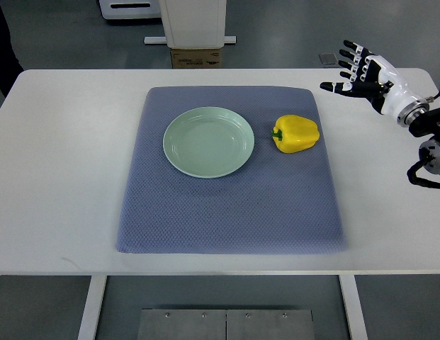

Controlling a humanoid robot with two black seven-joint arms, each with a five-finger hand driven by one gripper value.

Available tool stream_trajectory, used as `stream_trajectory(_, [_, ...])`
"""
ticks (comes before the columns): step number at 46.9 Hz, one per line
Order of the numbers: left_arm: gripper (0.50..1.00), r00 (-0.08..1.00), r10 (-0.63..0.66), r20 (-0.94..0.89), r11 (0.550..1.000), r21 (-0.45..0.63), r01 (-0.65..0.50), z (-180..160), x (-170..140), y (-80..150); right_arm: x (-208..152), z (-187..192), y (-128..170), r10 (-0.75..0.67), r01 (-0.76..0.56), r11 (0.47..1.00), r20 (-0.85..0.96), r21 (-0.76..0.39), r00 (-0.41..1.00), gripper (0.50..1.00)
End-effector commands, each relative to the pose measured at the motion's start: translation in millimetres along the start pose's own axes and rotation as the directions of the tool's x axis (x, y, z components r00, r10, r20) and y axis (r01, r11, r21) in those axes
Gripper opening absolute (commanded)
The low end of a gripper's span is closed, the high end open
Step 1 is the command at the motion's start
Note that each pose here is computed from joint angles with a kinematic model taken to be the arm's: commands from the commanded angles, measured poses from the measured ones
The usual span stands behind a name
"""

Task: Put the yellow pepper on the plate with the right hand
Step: 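Reach the open right hand toward the yellow bell pepper, then close the right hand fingers around the yellow pepper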

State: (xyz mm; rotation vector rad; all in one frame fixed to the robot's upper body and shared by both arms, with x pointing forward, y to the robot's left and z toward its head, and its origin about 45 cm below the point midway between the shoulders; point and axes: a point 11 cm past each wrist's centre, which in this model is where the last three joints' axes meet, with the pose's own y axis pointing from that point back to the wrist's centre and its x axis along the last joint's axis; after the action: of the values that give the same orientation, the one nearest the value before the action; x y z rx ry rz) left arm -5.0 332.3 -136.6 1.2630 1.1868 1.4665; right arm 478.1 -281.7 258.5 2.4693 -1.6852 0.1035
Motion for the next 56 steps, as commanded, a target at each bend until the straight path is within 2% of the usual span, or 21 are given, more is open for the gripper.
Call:
stream_trajectory(1, [1.0, 1.0, 0.0, 0.0, 1.0, 0.0, 0.0, 0, 0, 0, -5, 1, 1, -0.057, 0.055, 0.998, -0.126, -0.02, 0.99, 1.0])
stream_trajectory(11, [1.0, 1.0, -0.001, 0.0, 1.0, 0.0, 0.001, 0, 0, 0, -15, -7, -2, -0.22, 0.194, 0.976, -0.445, -0.103, 0.868, 1.0])
stream_trajectory(19, [1.0, 1.0, 0.002, 0.0, 1.0, 0.001, -0.002, 0, 0, 0, -17, -8, -3, -0.311, 0.236, 0.95, -0.586, -0.204, 0.748, 1.0])
stream_trajectory(28, [1.0, 1.0, 0.0, 0.0, 1.0, 0.0, 0.0, 0, 0, 0, -40, 6, -10, -0.4, 0.284, 0.916, -0.643, -0.282, 0.653, 1.0])
stream_trajectory(56, [1.0, 1.0, 0.0, 0.0, 1.0, 0.001, 0.0, 0, 0, 0, -56, 26, -28, -0.418, 0.254, 0.908, -0.733, -0.332, 0.536, 0.987])
